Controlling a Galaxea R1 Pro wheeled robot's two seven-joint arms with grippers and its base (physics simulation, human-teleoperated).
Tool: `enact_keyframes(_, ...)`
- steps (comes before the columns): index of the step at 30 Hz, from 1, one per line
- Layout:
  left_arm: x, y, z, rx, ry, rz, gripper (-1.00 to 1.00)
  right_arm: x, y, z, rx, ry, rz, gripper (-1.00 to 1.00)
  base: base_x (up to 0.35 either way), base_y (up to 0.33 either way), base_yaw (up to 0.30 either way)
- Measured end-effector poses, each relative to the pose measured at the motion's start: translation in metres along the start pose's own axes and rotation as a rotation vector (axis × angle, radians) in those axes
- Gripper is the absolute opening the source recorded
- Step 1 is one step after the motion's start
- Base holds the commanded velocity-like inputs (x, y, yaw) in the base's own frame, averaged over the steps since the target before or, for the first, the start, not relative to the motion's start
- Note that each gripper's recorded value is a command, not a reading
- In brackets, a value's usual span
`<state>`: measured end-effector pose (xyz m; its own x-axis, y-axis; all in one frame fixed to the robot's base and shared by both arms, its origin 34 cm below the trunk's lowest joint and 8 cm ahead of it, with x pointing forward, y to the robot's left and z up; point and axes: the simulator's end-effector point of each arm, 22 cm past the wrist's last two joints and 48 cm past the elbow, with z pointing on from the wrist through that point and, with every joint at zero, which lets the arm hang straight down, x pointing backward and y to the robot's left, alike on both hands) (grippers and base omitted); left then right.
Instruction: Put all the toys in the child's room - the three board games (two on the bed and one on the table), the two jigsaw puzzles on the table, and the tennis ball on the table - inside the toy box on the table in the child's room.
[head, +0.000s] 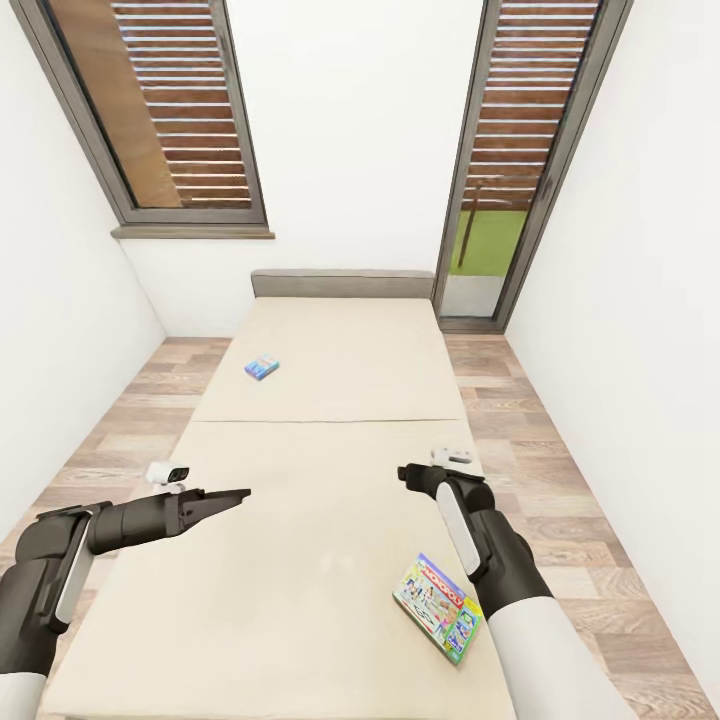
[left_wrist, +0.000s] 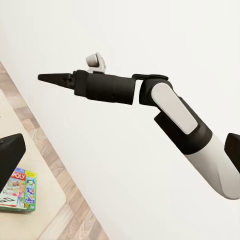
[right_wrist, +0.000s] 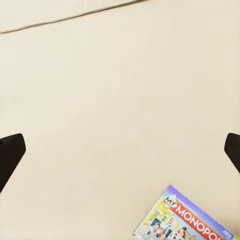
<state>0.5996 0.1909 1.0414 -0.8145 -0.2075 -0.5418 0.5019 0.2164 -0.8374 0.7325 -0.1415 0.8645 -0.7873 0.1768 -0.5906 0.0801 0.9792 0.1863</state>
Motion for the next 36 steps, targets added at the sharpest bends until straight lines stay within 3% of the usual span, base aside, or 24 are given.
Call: enact_keyframes(36, 0.006, 0.011, 0.0, -0.007, 0.005, -0.023, 1.0, 0.013, -0.008, 0.011, 0.018, 0.035, -0.007, 1.0, 0.0, 0.0, 0.0)
